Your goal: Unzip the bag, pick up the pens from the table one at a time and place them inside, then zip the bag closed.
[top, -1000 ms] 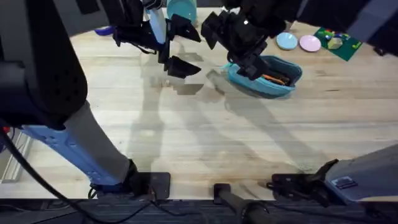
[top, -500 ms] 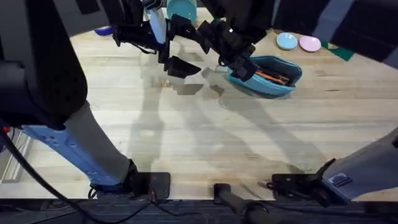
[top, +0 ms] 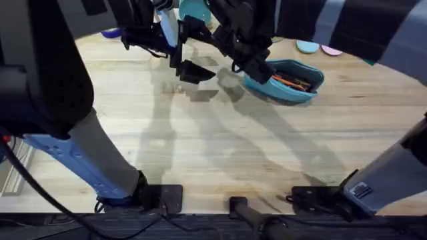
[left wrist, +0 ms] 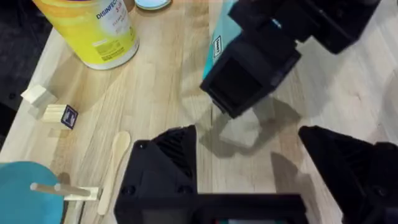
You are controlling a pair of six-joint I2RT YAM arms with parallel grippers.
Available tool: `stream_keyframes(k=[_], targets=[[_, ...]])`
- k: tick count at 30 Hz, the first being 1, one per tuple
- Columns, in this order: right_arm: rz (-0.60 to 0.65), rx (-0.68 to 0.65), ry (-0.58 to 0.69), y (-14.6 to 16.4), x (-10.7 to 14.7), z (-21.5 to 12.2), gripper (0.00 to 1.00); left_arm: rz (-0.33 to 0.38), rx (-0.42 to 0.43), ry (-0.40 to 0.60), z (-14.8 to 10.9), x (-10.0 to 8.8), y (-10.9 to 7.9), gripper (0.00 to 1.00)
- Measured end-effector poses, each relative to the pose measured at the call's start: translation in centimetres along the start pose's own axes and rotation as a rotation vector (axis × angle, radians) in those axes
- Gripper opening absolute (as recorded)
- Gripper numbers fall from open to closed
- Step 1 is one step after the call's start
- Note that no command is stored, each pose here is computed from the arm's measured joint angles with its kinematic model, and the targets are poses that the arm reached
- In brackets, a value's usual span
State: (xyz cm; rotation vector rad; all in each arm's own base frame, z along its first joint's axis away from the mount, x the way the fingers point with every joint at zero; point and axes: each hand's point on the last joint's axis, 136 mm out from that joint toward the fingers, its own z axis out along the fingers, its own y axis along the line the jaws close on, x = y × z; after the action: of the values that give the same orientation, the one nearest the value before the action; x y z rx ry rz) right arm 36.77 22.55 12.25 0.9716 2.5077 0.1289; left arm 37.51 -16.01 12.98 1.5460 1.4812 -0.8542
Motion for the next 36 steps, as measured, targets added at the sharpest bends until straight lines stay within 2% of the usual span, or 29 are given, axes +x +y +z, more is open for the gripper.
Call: stream_keyframes(k=[11,21,36], targets=[[-0.001,0.010,-0.051,-0.1,-0.8,0.1,0.996,0.000,0.000,0.000,0.0,0.0,0.0,0.993],[0.009,-0.014,-0.072,1.4,-0.5,2.6,0.988,0.000,0.000,0.000,0.0,0.0,0.0,0.994],[-0.007,0.037,-0.134,0.5,-1.2,3.2,0.917,0.000,0.000,0.000,0.0,0.0,0.0,0.993]])
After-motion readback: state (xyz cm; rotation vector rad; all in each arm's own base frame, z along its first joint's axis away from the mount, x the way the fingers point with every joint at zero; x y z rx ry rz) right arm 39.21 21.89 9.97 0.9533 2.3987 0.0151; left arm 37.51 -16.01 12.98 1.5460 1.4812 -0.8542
